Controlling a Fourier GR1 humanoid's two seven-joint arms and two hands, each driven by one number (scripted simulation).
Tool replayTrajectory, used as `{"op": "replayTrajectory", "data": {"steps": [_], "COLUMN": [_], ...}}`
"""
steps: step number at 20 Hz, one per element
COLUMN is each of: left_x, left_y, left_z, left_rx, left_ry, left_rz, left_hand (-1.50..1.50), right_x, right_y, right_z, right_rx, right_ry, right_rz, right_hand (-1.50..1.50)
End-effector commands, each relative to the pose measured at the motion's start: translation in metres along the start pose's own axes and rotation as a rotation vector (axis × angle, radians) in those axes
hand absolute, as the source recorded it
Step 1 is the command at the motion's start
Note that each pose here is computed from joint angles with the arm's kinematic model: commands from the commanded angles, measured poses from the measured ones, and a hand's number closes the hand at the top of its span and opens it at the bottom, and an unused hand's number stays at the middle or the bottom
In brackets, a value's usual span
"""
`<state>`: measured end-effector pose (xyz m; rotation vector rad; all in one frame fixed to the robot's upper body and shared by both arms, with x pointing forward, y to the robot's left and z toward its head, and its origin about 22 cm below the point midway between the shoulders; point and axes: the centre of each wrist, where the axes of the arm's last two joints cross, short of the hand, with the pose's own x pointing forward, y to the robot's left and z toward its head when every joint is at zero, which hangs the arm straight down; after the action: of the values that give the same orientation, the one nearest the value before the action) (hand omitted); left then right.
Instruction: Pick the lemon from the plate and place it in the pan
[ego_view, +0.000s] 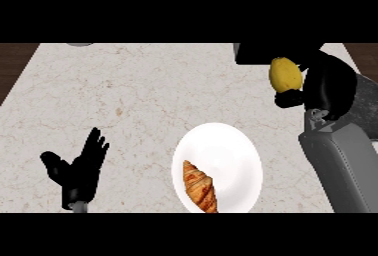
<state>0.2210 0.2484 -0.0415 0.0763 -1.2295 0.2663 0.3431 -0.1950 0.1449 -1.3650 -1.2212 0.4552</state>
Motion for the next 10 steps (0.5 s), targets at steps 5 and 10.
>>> {"op": "replayTrajectory", "data": {"steps": [5,10], "left_x": [-0.018,-0.005], "left_y": [-0.011,0.002], "left_z": [0.006,-0.006], "left_rx": [-0.018,-0.037], "left_ry": [-0.006,-0.013], "left_rz": [-0.003,-0.007], "left_hand": [0.0,0.0], "right_x": [-0.085,-0.11], "right_y": [0.01,0.03], "right_z": [-0.061,-0.1], "right_rx": [-0.088,-0.107], "right_ry": [0.079,0.108], "right_rz": [0.025,0.045], "right_hand": [1.5,1.5]}}
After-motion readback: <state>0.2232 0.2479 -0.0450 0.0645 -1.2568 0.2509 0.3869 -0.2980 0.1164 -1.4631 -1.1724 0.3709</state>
